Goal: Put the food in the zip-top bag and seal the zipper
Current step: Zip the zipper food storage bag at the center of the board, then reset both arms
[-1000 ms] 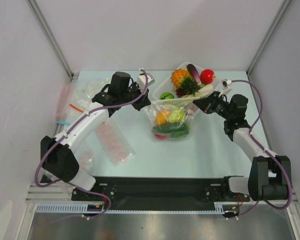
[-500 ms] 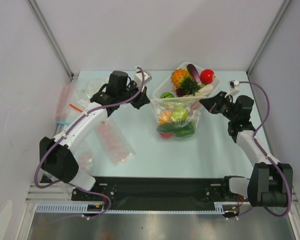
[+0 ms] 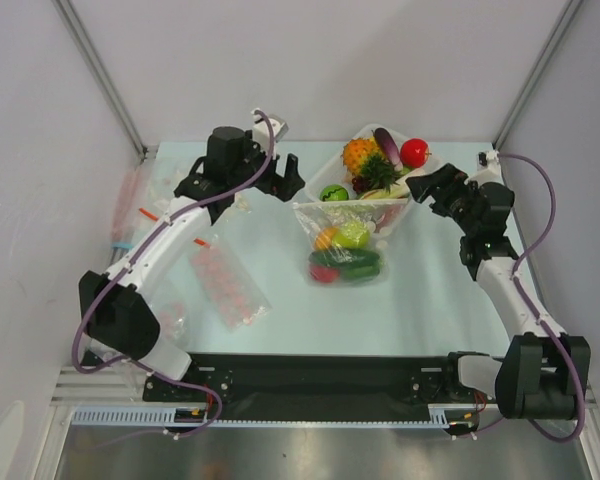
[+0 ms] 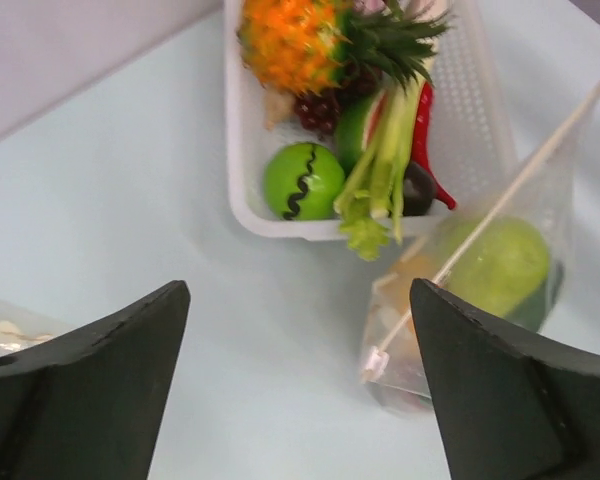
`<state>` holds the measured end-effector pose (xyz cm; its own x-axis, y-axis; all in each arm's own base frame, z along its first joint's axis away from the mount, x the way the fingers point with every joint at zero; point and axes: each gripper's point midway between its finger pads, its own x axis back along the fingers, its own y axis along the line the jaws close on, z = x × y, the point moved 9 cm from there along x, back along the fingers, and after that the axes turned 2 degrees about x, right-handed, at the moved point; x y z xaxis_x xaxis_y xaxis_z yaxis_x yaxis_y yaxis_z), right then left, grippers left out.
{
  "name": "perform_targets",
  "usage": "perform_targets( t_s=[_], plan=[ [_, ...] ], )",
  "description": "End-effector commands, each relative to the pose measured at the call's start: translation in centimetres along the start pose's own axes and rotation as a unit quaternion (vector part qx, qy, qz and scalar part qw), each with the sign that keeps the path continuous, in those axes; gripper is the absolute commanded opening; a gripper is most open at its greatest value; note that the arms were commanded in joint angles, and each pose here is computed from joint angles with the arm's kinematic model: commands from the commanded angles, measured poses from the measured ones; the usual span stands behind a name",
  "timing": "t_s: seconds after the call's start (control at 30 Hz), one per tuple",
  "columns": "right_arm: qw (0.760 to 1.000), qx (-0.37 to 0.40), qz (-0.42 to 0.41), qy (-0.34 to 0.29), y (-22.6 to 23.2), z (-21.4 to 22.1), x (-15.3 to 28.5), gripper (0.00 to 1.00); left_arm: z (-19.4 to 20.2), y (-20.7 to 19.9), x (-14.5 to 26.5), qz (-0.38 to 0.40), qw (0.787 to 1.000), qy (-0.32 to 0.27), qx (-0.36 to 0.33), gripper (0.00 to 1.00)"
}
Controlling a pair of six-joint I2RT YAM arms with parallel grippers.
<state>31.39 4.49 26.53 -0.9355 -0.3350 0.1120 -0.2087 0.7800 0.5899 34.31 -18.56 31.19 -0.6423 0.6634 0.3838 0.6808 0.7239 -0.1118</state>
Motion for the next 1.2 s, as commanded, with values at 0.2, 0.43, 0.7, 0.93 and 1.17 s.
perform_targets(
  t_s=[0.2,0.43,0.7,0.93,1.17],
  plan=[
    [0.994,-0.048,0.091,-0.035,3.9,-4.9,3.6,1.00,-2.5,-0.8,7.0,-0.121,0.980,-0.124,0.098,1.00],
    [0.986,-0.116,0.121,0.009,5.4,-3.6,7.3,1.00,2.7,-2.7,11.9,-0.178,0.940,-0.127,0.262,1.00],
    [0.988,-0.101,0.117,0.005,5.8,-1.3,11.9,1.00,7.5,-4.8,16.5,-0.174,0.925,-0.151,0.301,1.00],
    [0.987,-0.075,0.140,0.023,4.4,2.2,15.2,1.00,14.0,-6.0,18.9,-0.175,0.891,-0.198,0.368,1.00],
    [0.984,-0.079,0.149,0.051,3.0,5.3,16.6,1.00,16.5,-6.9,19.4,-0.143,0.898,-0.194,0.368,1.00]
  ],
)
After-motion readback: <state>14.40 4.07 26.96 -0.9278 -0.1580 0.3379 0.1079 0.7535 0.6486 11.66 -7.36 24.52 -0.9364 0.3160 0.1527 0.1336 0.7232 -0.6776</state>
